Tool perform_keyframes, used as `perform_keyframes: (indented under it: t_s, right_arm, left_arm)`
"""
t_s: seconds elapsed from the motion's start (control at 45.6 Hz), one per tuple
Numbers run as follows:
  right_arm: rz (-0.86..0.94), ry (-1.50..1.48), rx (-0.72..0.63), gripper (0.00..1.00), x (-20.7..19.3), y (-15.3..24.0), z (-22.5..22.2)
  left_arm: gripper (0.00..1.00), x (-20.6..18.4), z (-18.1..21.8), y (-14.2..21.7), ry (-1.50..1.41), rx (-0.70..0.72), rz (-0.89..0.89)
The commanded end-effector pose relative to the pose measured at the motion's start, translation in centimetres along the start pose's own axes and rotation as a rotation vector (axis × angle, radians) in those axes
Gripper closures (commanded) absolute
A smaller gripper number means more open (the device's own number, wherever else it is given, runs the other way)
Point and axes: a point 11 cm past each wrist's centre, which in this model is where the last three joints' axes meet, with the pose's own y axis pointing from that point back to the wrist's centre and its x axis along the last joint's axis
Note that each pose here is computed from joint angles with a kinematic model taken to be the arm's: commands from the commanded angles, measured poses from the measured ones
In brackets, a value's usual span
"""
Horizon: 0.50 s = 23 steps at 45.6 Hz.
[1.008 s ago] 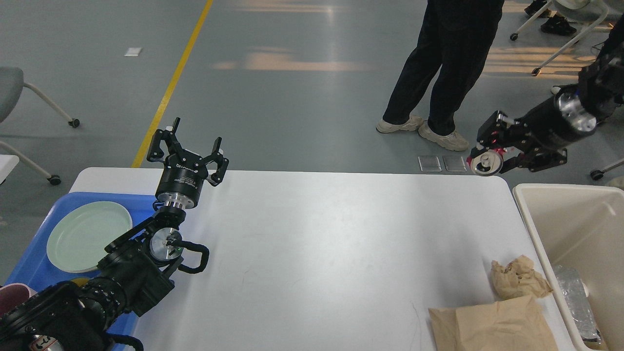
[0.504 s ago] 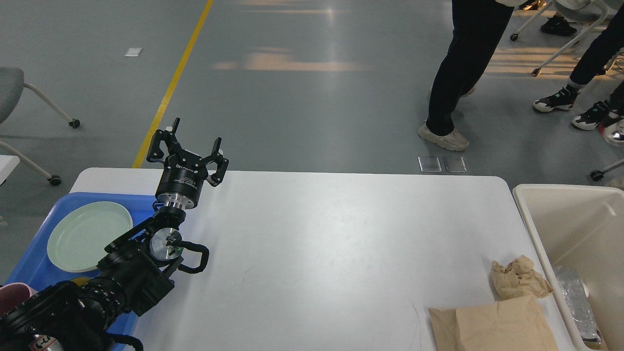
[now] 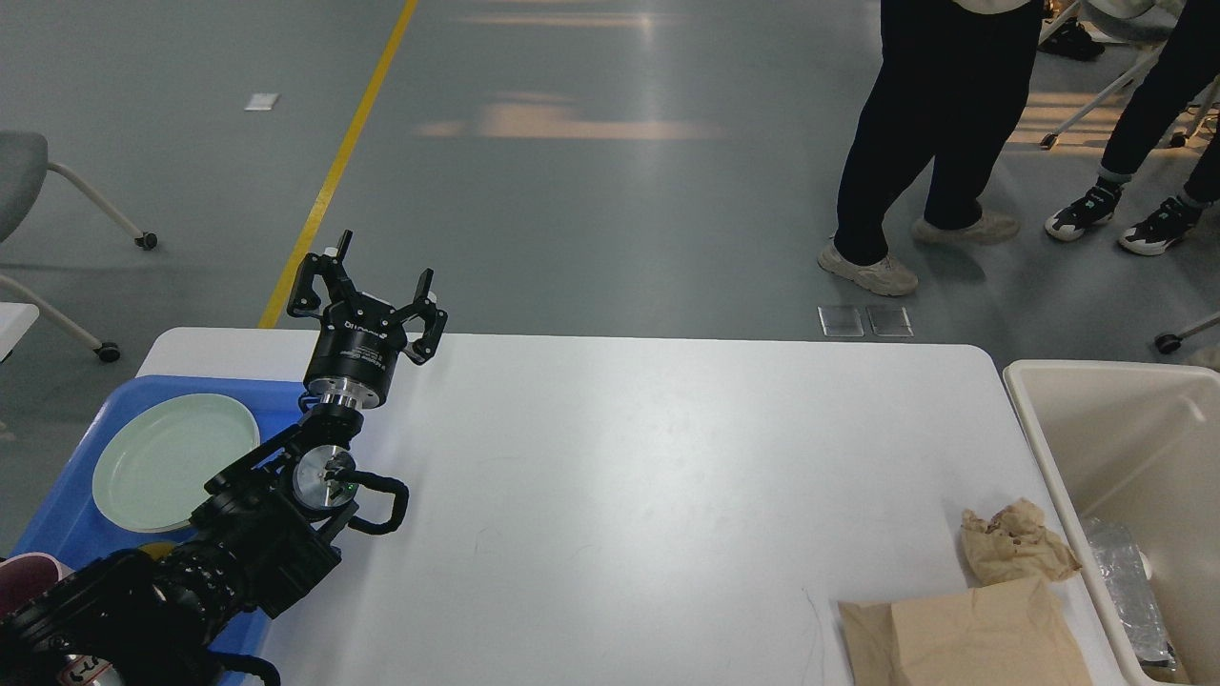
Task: Tidy desktop
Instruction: 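Lift the red can with the right gripper and carry it to the bin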
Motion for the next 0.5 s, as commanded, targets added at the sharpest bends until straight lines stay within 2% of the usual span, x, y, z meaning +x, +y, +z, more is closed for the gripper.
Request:
perform_keyframes:
  t_s: [0.0,0.175,0.307,0.482]
  right_arm:
    - [0.109,0.011,0.002,1.0,-2.3,-3.1,1.5]
    - [0.237,-0.031,0.039,1.0,-6.8,-7.4,2.5]
    - [0.239,-0.102,0.078,1.0,-9.5,-9.3,2.1]
    - [0.216,-0.135,0.096,1.0,-11.2,-10.3,1.7]
  left_arm:
    - [0.04,0.0,0.0,0.0,0.0,0.0,0.0]
    - [0.04,0.0,0.0,0.0,0.0,0.0,0.0]
    - [0.04,0.0,0.0,0.0,0.0,0.0,0.0]
    - [0.04,0.0,0.0,0.0,0.0,0.0,0.0]
